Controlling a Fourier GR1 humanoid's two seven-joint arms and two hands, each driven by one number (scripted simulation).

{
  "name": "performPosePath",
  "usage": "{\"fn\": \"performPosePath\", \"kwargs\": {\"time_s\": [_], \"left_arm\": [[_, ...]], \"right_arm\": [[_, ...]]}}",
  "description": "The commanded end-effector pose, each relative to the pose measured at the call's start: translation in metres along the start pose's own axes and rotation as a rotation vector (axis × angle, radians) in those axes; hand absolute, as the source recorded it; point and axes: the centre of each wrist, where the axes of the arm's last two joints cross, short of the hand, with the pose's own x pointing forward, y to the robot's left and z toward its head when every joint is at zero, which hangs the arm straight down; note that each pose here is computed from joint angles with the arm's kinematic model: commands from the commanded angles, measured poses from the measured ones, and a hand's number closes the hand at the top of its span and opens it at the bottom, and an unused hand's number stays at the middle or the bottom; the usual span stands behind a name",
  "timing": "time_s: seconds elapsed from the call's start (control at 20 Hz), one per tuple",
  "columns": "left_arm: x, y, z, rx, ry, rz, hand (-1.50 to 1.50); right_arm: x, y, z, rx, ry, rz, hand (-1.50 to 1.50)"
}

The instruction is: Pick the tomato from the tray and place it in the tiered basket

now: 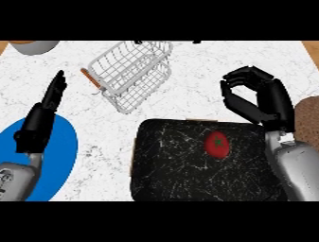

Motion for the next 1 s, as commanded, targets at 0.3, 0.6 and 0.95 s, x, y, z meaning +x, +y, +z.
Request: {"fn": "performPosePath", "kwargs": {"time_s": [0.3, 0.6, 0.95], "left_arm": [[0.028, -0.004, 0.021, -0.110, -0.038, -0.110, 0.00], [0.016, -0.004, 0.026, -0.114, -0.024, -0.127, 0.00], [0.015, -0.003, 0.023, -0.103, -0.020, -0.137, 0.00]], "right_arm": [[0.040, 0.044, 0.023, -0.215, 0.051, 0.151, -1.50], [0.021, 0.038, 0.019, -0.016, 0.433, 0.601, -1.50], [0.083, 0.053, 0.010, 0.040, 0.643, 0.928, -1.50]]}}
